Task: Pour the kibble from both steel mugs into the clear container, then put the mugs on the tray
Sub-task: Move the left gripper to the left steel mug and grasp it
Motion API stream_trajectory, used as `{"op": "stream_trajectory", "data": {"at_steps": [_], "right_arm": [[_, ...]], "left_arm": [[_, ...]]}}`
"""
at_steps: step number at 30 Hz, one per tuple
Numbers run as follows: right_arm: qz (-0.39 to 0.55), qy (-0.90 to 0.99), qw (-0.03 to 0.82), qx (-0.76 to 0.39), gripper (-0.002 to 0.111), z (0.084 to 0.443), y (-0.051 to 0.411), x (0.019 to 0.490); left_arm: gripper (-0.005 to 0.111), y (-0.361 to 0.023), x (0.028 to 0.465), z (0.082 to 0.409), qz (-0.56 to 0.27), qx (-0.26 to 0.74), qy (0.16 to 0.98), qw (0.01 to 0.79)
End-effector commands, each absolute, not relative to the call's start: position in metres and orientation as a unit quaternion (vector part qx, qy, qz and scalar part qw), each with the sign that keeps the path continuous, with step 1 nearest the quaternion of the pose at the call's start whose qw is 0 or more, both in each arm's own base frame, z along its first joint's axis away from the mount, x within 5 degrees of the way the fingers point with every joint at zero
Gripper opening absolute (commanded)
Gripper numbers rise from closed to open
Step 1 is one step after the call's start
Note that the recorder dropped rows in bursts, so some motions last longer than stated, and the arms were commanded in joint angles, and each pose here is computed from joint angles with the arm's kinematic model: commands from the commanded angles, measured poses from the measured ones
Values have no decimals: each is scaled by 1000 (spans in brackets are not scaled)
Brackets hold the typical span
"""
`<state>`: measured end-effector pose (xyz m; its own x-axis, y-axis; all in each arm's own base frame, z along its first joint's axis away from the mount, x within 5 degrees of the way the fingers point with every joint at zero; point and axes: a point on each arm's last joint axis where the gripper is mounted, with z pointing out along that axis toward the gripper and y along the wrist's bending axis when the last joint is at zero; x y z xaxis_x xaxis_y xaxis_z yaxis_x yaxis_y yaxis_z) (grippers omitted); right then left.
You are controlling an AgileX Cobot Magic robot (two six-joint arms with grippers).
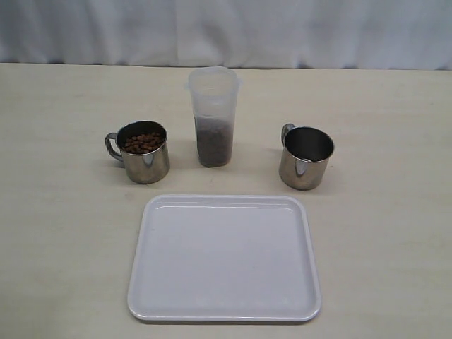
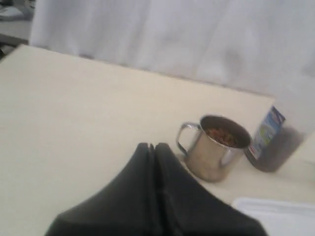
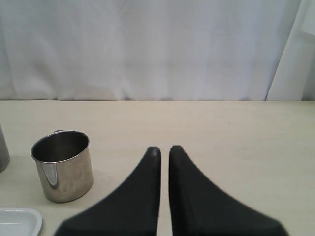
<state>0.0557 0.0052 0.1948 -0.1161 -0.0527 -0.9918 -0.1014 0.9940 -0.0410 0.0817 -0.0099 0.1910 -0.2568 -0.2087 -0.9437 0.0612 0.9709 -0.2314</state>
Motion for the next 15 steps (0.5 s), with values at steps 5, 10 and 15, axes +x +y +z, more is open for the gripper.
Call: {"op": "stream_trajectory", "data": {"at_steps": [5,10,15], "right_arm": [[16,747,662,-54,5,194,5,56],[16,747,662,-54,5,194,5,56],[16,747,662,-54,5,194,5,56]], "left_arm": [[0,-43,112,186,-130,120,775,607],[13,-54,126,167,-118,182,797,564],[48,-65,151,159,-109,199,803,551]]}}
